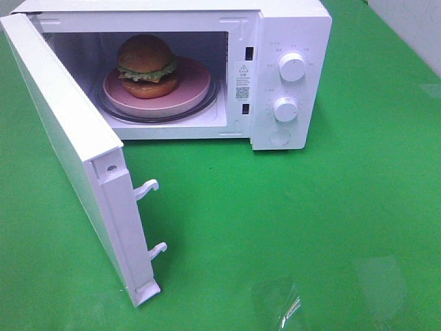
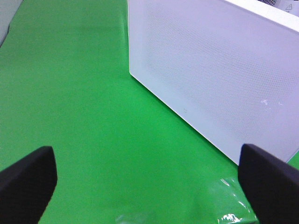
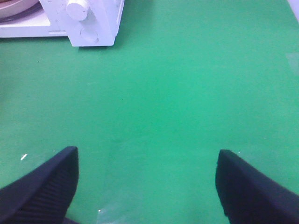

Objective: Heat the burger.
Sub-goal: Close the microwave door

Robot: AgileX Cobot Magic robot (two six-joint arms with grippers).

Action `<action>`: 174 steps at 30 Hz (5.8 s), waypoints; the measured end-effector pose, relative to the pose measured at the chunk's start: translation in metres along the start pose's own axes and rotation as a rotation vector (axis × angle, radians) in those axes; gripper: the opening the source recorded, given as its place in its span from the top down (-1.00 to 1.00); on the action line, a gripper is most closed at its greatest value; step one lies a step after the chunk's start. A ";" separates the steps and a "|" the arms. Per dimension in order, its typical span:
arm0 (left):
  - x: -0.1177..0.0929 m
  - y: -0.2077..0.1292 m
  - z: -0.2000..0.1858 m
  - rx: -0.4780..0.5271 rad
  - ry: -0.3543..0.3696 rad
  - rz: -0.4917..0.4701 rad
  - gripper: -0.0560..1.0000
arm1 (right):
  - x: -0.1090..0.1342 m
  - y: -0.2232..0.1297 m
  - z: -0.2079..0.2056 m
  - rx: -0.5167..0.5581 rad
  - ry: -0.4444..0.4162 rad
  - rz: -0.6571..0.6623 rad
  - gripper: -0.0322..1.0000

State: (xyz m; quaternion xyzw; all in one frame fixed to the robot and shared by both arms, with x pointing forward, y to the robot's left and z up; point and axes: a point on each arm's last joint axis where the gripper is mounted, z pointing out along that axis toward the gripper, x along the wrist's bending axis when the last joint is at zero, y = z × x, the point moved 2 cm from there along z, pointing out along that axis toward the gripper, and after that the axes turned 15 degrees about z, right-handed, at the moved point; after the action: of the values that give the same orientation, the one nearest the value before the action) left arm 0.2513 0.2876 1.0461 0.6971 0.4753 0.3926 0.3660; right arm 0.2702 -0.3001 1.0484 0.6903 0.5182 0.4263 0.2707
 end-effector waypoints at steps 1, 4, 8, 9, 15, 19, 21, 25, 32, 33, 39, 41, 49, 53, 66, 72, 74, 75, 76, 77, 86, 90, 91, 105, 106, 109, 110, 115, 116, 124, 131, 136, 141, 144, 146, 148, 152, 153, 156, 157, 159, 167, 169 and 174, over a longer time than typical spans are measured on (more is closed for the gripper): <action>0.000 0.000 0.000 0.000 0.000 0.000 -0.95 | -0.001 -0.001 -0.004 -0.026 0.000 0.009 -0.54; 0.000 0.000 0.000 0.000 0.000 0.000 -0.95 | -0.002 -0.003 -0.008 -0.056 0.004 0.014 -0.54; 0.000 0.000 0.000 0.000 0.000 0.000 -0.95 | -0.003 -0.005 -0.015 -0.102 0.019 0.018 -0.54; 0.000 0.000 0.000 0.000 0.000 0.000 -0.95 | -0.003 -0.005 -0.015 -0.106 0.020 0.018 -0.54; 0.000 0.000 0.000 0.000 0.000 0.000 -0.95 | -0.003 -0.006 -0.016 -0.107 0.021 0.018 -0.54; 0.000 0.000 0.000 0.000 0.000 0.000 -0.95 | -0.003 -0.006 -0.016 -0.107 0.021 0.018 -0.54; 0.000 0.000 0.000 0.000 0.000 0.000 -0.95 | -0.003 -0.006 -0.016 -0.107 0.021 0.018 -0.54; 0.000 0.000 0.000 0.000 0.000 0.000 -0.95 | -0.003 -0.006 -0.016 -0.107 0.021 0.018 -0.54; 0.000 0.000 0.000 0.000 0.000 0.000 -0.95 | -0.003 -0.006 -0.016 -0.107 0.021 0.018 -0.54; 0.000 0.000 0.000 0.000 0.000 0.000 -0.95 | -0.003 -0.006 -0.016 -0.107 0.021 0.018 -0.54; 0.000 0.000 0.000 0.000 0.000 0.000 -0.95 | -0.003 -0.006 -0.016 -0.107 0.021 0.018 -0.54; 0.000 0.000 0.000 0.000 0.000 0.000 -0.95 | -0.003 -0.006 -0.016 -0.107 0.021 0.018 -0.54; 0.000 0.000 0.000 0.000 0.000 0.000 -0.95 | -0.003 -0.006 -0.016 -0.107 0.021 0.018 -0.54; 0.000 0.000 0.000 0.000 0.000 0.000 -0.95 | -0.003 -0.006 -0.016 -0.107 0.021 0.018 -0.54; 0.000 0.000 0.000 0.000 0.000 0.000 -0.95 | -0.003 -0.006 -0.016 -0.107 0.021 0.018 -0.54; 0.000 0.000 0.000 0.000 0.000 0.000 -0.95 | -0.003 -0.006 -0.016 -0.107 0.021 0.018 -0.54; 0.000 0.000 0.000 0.000 0.000 0.000 -0.95 | -0.003 -0.006 -0.016 -0.107 0.021 0.018 -0.54; 0.000 0.000 0.000 -0.001 0.000 -0.001 -0.95 | -0.003 -0.006 -0.016 -0.107 0.021 0.018 -0.54; 0.000 0.003 0.000 -0.006 -0.002 -0.003 -0.95 | -0.003 -0.006 -0.016 -0.107 0.021 0.018 -0.54; 0.000 0.003 0.000 -0.006 -0.002 -0.003 -0.95 | -0.003 -0.006 -0.016 -0.107 0.021 0.018 -0.54; 0.012 0.031 0.017 -0.057 0.022 -0.026 -0.43 | -0.003 -0.006 -0.016 -0.107 0.021 0.018 -0.54; 0.016 0.039 0.024 -0.070 0.031 -0.032 -0.09 | -0.003 -0.006 -0.016 -0.107 0.021 0.018 -0.54; 0.018 0.043 0.029 -0.081 0.036 -0.037 0.13 | -0.003 -0.006 -0.016 -0.107 0.021 0.018 -0.54; 0.034 0.061 0.073 -0.177 0.102 -0.070 0.89 | -0.003 -0.006 -0.016 -0.107 0.021 0.018 -0.54; 0.035 0.059 0.081 -0.199 0.112 -0.089 0.89 | -0.003 -0.006 -0.016 -0.107 0.021 0.018 -0.54; 0.036 0.056 0.090 -0.226 0.127 -0.112 0.89 | -0.003 -0.006 -0.016 -0.107 0.021 0.018 -0.54; 0.038 0.051 0.097 -0.245 0.145 -0.127 0.89 | -0.003 -0.006 -0.016 -0.107 0.021 0.018 -0.54; 0.041 0.034 0.115 -0.282 0.196 -0.144 0.89 | -0.003 -0.006 -0.016 -0.107 0.021 0.018 -0.54; 0.041 0.034 0.115 -0.282 0.196 -0.144 0.89 | -0.003 -0.006 -0.016 -0.107 0.021 0.018 -0.54; 0.038 0.007 0.134 -0.276 0.228 -0.075 0.89 | -0.003 -0.006 -0.016 -0.107 0.021 0.018 -0.53; 0.033 0.008 0.146 -0.276 0.177 -0.054 0.89 | -0.003 -0.006 -0.016 -0.107 0.021 0.018 -0.53; 0.020 0.007 0.166 -0.260 0.038 0.001 0.89 | -0.003 -0.006 -0.016 -0.107 0.021 0.018 -0.53; 0.006 0.006 0.181 -0.281 -0.097 0.024 0.89 | -0.003 -0.006 -0.016 -0.107 0.021 0.018 -0.53; 0.005 0.006 0.183 -0.283 -0.109 0.019 0.89 | -0.003 -0.006 -0.016 -0.107 0.021 0.018 -0.53; 0.002 0.004 0.187 -0.278 -0.132 0.014 0.89 | -0.003 -0.006 -0.016 -0.107 0.021 0.018 -0.53; 0.001 0.004 0.196 -0.280 -0.161 0.004 0.89 | -0.003 -0.006 -0.016 -0.107 0.021 0.018 -0.53; 0.001 0.006 0.205 -0.281 -0.171 0.021 0.89 | -0.003 -0.006 -0.016 -0.107 0.021 0.018 -0.53; 0.001 0.006 0.205 -0.281 -0.171 0.021 0.89 | -0.003 -0.006 -0.016 -0.107 0.021 0.018 -0.53; 0.001 0.006 0.210 -0.276 -0.177 0.022 0.89 | -0.003 -0.006 -0.016 -0.107 0.021 0.018 -0.53; 0.001 0.006 0.210 -0.276 -0.177 0.022 0.89 | -0.003 -0.006 -0.016 -0.107 0.021 0.018 -0.53; -0.001 0.006 0.213 -0.276 -0.184 0.022 0.89 | -0.003 -0.006 -0.016 -0.107 0.021 0.018 -0.53; -0.023 0.002 0.231 -0.253 -0.178 0.033 0.89 | -0.003 -0.006 -0.016 -0.107 0.021 0.018 -0.53; -0.030 0.004 0.235 -0.266 -0.188 0.030 0.89 | -0.003 -0.006 -0.016 -0.107 0.021 0.018 -0.53; -0.040 0.008 0.247 -0.264 -0.192 0.010 0.89 | -0.003 -0.006 -0.016 -0.107 0.021 0.018 -0.53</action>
State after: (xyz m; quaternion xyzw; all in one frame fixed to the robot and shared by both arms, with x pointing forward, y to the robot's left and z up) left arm 0.4656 0.2132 0.9410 0.6797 0.3788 0.3850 0.4963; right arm 0.2536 -0.3025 1.0505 0.6750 0.4911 0.4630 0.2981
